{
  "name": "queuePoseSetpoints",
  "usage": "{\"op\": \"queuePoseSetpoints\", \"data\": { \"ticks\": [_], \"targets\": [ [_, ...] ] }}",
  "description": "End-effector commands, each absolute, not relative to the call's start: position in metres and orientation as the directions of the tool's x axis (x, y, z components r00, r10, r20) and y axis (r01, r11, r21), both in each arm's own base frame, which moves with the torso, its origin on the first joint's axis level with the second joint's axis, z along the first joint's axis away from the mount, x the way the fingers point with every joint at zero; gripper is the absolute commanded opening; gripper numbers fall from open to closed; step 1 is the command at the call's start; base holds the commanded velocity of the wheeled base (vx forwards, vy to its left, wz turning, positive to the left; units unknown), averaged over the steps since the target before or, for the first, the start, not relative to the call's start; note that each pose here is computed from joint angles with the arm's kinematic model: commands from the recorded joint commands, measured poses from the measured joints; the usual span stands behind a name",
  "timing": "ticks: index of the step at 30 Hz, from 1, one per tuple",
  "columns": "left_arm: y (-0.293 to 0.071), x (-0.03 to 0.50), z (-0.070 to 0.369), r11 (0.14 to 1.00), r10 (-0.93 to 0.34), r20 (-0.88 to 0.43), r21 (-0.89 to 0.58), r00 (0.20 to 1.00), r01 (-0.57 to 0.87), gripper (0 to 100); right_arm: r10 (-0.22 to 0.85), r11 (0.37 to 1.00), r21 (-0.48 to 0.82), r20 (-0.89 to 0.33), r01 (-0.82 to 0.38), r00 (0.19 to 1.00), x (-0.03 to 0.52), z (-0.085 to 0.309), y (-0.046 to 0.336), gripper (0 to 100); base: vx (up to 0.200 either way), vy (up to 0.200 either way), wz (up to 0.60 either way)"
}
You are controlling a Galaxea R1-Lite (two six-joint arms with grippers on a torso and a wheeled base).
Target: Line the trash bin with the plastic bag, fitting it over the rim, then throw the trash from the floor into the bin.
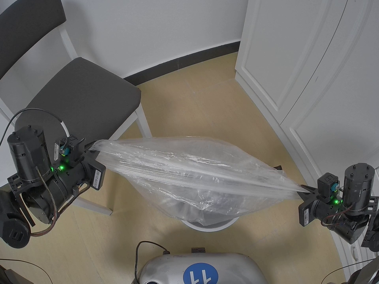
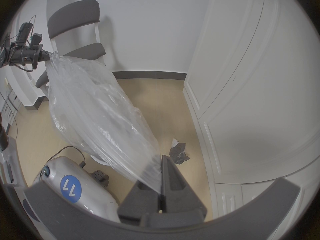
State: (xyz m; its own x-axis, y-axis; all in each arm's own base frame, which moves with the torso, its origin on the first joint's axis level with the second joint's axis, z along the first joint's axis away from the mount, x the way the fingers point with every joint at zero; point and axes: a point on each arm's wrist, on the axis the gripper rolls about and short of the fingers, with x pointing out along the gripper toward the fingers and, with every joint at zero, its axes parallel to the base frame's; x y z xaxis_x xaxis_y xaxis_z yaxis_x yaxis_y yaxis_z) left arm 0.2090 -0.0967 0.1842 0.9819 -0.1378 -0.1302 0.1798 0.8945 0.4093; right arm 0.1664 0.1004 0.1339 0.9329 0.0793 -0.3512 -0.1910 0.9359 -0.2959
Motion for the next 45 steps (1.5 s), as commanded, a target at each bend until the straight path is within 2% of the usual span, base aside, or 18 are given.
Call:
{"op": "queuePoseSetpoints", "data": {
  "ticks": [1,7,11,21,28,37,41,45],
  "targets": [
    [-0.099,0.211,0.182,0.893,-0.139,-0.138,0.410,0.981,0.184,0,0.075,0.937,-0.297,-0.349,-0.186,0.934,0.167,0.134,0.100,0,0.000,0.000,0.00],
    [-0.116,0.221,0.171,0.889,-0.182,-0.117,0.404,0.976,0.215,0,0.115,0.941,-0.267,-0.323,-0.207,0.939,0.167,0.134,0.104,0,0.000,0.000,0.00],
    [-0.134,0.222,0.163,0.889,-0.239,-0.054,0.389,0.969,0.241,0,0.196,0.936,-0.235,-0.274,-0.263,0.942,0.162,0.134,0.108,0,0.000,0.000,0.00],
    [-0.167,0.194,0.152,0.843,-0.402,-0.032,0.377,0.915,0.384,0,0.320,0.909,-0.197,-0.235,-0.367,0.918,0.155,0.133,0.112,0,0.000,0.000,0.00],
    [-0.176,0.185,0.148,0.818,-0.449,-0.051,0.379,0.892,0.433,0,0.344,0.898,-0.195,-0.249,-0.394,0.906,0.157,0.129,0.117,0,0.000,0.000,0.00],
    [-0.188,0.196,0.129,0.806,-0.447,-0.100,0.386,0.889,0.449,0,0.337,0.897,-0.193,-0.284,-0.398,0.898,0.165,0.115,0.123,0,0.000,0.000,0.00],
    [-0.190,0.201,0.125,0.817,-0.442,-0.071,0.378,0.894,0.434,0,0.347,0.907,-0.141,-0.284,-0.397,0.894,0.172,0.107,0.129,0,0.000,0.000,0.00],
    [-0.192,0.205,0.116,0.812,-0.437,-0.096,0.385,0.895,0.438,0,0.346,0.910,-0.128,-0.291,-0.395,0.892,0.178,0.100,0.132,0,0.000,0.000,0.00]
  ]
}}
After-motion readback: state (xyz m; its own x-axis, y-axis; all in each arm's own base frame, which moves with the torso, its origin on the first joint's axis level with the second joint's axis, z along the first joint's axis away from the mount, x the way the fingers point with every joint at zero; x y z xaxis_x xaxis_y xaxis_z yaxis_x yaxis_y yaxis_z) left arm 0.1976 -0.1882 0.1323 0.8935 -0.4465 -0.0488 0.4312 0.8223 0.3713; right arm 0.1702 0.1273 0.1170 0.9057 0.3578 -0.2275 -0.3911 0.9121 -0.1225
